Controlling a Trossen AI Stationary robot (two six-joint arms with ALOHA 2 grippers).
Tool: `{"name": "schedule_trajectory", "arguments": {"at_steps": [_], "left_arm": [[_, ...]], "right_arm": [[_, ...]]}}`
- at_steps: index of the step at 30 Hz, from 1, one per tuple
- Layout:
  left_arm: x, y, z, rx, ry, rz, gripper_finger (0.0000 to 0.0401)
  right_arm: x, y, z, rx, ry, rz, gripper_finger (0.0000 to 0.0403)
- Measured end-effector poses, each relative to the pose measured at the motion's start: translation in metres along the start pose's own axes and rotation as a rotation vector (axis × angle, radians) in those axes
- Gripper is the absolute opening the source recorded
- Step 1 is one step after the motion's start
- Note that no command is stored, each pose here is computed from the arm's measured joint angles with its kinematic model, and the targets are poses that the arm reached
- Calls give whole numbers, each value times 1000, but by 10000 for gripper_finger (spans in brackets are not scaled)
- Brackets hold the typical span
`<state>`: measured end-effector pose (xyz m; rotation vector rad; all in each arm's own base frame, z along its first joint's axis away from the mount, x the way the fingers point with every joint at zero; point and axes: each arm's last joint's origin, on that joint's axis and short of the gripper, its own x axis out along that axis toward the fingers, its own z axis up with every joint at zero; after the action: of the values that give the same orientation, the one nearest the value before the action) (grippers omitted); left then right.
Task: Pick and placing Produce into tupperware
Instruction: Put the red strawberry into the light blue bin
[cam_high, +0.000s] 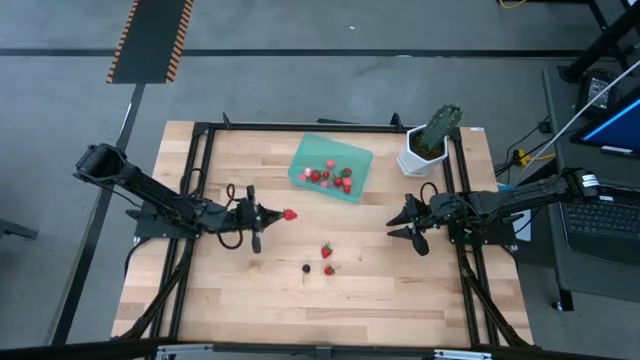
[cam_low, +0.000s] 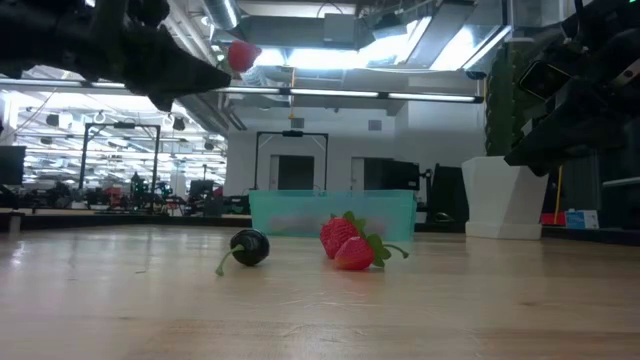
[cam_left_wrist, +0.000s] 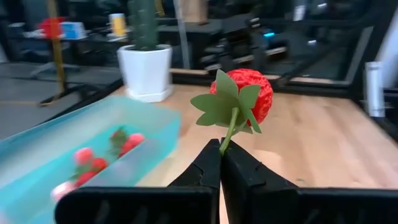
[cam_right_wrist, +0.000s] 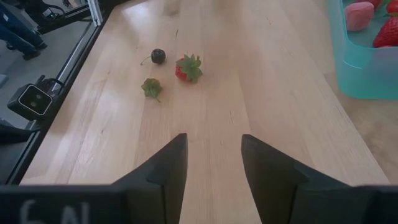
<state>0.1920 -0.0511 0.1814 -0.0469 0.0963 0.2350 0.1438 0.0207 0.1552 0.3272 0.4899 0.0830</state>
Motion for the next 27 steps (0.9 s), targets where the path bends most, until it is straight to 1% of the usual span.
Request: {"name": "schedule_trajectory", "arguments": {"at_steps": [4,8,15,23,27], "left_arm": [[0,-3,4,13,-26,-111,0],[0,-4,6,23,-47,-169,0],[10,15,8,16,-49,-104,0],[27,50,11,-3,-86,-139,0],[40,68,6,-25,-73,-111,0]], "right_arm": [[0,0,0,0,0,0,154],[0,0,0,0,-1,0,154],[0,0,0,0,-1,0,154],[0,0,0,-1,-1,0,154],[0,0,0,-2,-1,0,154]]}}
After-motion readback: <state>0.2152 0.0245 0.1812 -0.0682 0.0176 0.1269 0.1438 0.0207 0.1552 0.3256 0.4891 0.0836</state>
